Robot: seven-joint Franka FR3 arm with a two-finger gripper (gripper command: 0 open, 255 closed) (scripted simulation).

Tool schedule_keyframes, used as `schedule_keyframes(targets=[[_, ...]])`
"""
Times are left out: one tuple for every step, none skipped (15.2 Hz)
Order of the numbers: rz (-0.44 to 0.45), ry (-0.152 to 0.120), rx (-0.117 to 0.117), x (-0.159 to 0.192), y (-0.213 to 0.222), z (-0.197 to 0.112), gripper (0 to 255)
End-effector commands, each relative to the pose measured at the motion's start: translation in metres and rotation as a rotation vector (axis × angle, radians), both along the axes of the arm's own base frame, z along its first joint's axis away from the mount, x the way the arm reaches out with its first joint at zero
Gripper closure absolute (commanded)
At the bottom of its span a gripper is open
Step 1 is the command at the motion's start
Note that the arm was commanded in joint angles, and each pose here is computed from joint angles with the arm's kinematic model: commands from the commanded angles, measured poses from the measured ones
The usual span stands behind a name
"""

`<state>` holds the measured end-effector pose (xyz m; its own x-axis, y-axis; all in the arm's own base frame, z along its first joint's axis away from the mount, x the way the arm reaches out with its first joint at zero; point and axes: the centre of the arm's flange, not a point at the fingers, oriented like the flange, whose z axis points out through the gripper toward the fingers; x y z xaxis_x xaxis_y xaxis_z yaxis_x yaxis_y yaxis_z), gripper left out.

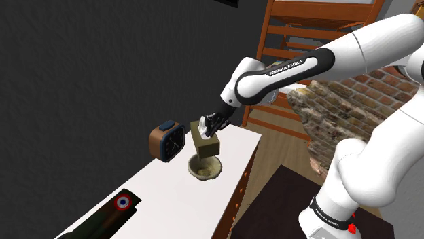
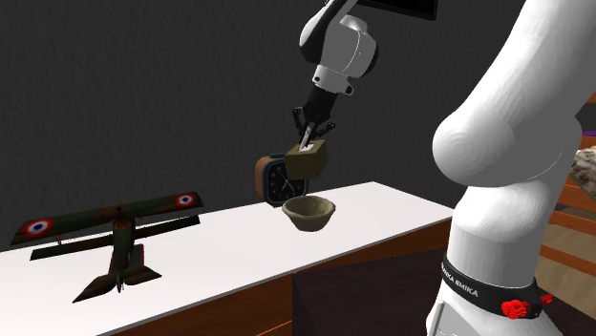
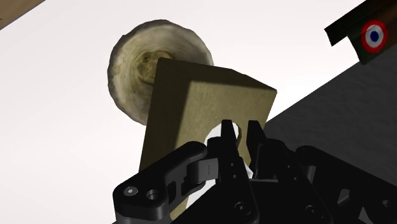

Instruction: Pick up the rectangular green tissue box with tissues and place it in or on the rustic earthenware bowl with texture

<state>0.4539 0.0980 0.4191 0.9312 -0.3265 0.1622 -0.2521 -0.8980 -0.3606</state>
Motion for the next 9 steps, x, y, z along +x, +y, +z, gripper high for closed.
schedule_keyframes(targets=[[0.0, -0.001, 0.0, -0.001, -0.001, -0.01, 255], [0.0, -0.001, 0.0, -0.001, -0.001, -0.016, 255], [0.0, -0.001, 0.0, -0.001, -0.001, -0.021, 255], [0.0, -0.001, 0.0, -0.001, -0.001, -0.026, 255], [0.0, -0.001, 0.0, -0.001, -0.001, -0.031, 255], [0.0, -0.001, 0.0, -0.001, -0.001, -0.037, 255], [0.0, -0.001, 0.0, -0.001, -0.001, -0.042, 255], [0.0, -0.001, 0.0, -0.001, -0.001, -0.047, 255], [0.0, -0.001, 0.0, -0.001, -0.001, -0.053, 255]])
